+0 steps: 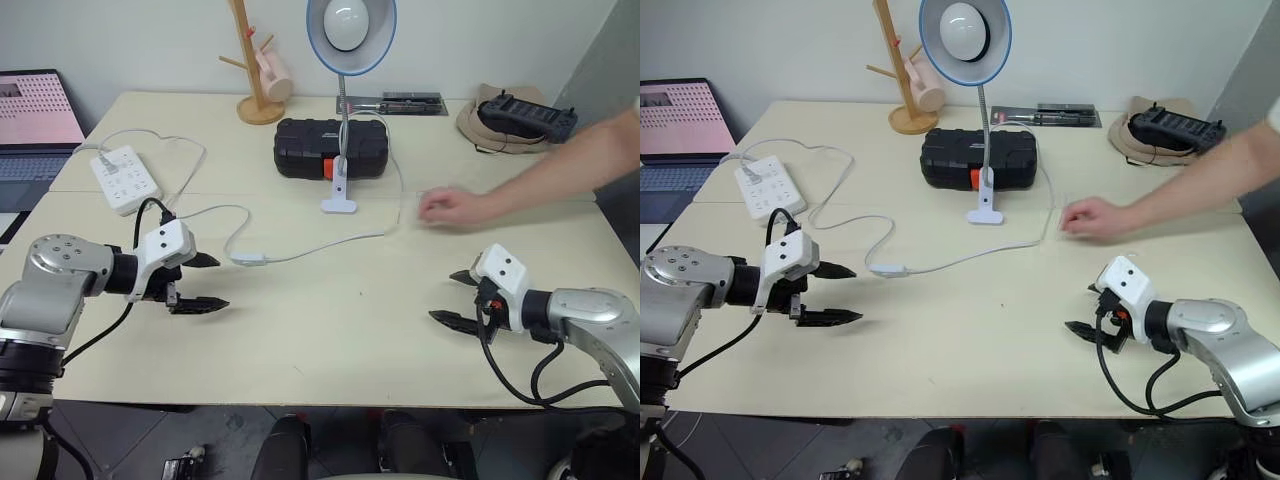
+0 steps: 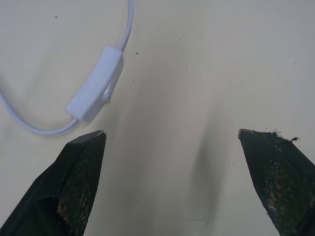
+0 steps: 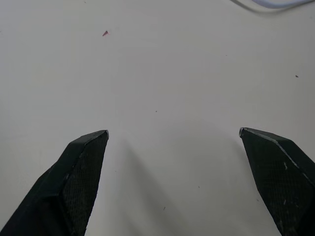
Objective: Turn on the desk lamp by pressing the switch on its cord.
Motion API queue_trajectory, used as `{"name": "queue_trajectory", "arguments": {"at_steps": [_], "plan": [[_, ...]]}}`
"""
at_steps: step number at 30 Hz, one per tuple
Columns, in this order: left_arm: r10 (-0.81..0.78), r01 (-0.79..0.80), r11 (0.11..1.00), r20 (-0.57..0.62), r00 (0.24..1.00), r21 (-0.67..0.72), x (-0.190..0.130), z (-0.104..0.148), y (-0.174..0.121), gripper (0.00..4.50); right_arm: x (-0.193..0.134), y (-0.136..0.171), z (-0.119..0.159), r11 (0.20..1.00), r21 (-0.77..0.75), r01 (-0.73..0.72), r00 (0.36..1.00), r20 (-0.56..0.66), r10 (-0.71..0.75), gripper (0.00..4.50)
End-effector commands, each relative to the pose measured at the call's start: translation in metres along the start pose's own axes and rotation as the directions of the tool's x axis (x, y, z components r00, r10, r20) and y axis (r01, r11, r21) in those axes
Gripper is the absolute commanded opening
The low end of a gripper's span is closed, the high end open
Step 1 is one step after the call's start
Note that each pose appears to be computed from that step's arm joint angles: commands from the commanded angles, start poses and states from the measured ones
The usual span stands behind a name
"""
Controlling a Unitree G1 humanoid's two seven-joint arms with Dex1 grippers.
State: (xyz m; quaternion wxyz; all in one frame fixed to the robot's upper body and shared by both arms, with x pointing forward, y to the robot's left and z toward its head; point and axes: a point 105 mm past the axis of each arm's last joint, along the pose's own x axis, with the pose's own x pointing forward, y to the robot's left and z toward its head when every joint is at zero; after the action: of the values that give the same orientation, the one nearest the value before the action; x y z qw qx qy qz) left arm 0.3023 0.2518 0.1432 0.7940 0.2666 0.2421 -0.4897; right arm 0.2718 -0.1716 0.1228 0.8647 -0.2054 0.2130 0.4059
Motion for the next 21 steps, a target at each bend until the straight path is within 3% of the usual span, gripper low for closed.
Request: {"name": "queue_trajectory", "arguments": {"at_steps": [1, 10, 16, 21], "plan": [[0.045, -0.046, 0.999, 0.035, 0.998, 0.024, -0.013, 0.012, 0.008, 4.50, -0.002, 0.001, 0.011, 0.999, -0.049, -0.008, 1.000, 0.028, 0.010, 4.47], [0.158, -0.140, 0.978, 0.109, 0.981, -0.153, -0.020, 0.007, 0.011, 4.50, 0.013, 0.010, 0.025, 0.996, -0.073, -0.059, 0.996, 0.067, 0.064, 4.47], [0.266, -0.229, 0.940, 0.122, 0.956, -0.252, -0.023, -0.006, 0.009, 4.50, 0.036, 0.009, 0.059, 0.992, -0.095, -0.079, 0.983, 0.159, 0.093, 4.47], [0.313, -0.269, 0.918, 0.116, 0.943, -0.290, -0.028, -0.014, 0.009, 4.50, 0.043, 0.016, 0.068, 0.987, -0.116, -0.110, 0.975, 0.182, 0.130, 4.47]]}}
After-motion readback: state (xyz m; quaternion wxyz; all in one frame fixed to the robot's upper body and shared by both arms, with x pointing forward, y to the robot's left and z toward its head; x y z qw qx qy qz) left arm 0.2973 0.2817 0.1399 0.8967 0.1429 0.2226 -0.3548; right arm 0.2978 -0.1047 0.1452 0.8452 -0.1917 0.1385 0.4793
